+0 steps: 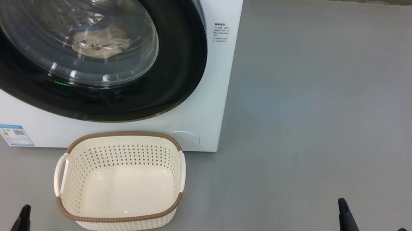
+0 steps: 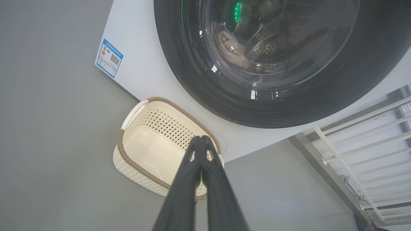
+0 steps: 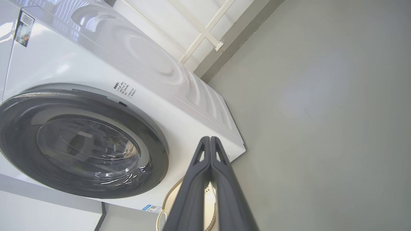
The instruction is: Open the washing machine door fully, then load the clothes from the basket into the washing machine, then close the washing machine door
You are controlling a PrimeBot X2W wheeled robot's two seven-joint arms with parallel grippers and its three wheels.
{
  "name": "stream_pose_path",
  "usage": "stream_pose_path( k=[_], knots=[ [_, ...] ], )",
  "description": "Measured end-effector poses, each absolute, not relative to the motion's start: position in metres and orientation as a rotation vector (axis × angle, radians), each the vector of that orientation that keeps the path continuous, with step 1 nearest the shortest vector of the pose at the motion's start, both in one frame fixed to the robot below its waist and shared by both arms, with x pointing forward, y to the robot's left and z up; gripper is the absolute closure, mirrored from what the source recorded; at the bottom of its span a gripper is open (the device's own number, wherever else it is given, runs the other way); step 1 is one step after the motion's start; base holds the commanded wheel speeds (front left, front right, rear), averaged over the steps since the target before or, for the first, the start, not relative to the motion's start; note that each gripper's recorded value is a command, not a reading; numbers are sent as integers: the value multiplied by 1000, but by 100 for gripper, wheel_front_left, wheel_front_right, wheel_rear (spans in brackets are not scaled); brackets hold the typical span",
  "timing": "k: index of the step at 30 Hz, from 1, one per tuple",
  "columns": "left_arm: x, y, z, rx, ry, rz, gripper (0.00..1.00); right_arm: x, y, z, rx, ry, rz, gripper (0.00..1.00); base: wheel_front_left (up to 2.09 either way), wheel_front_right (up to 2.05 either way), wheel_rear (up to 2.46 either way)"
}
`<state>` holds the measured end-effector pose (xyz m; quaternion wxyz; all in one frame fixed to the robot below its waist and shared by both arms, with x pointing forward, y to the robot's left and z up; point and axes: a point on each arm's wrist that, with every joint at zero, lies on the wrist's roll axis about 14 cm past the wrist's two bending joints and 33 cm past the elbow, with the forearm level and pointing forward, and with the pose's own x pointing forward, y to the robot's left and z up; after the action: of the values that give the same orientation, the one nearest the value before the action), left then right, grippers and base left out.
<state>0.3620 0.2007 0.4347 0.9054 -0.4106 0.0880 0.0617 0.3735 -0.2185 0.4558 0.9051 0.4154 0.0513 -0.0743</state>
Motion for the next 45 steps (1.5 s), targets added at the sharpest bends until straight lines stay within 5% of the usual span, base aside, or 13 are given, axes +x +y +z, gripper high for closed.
stream_pose_path(
  k=[45],
  knots=[
    [371, 193, 462, -1359, 120, 101, 100, 383, -211, 481, 1354, 42, -103, 100, 0, 0, 0]
  ],
)
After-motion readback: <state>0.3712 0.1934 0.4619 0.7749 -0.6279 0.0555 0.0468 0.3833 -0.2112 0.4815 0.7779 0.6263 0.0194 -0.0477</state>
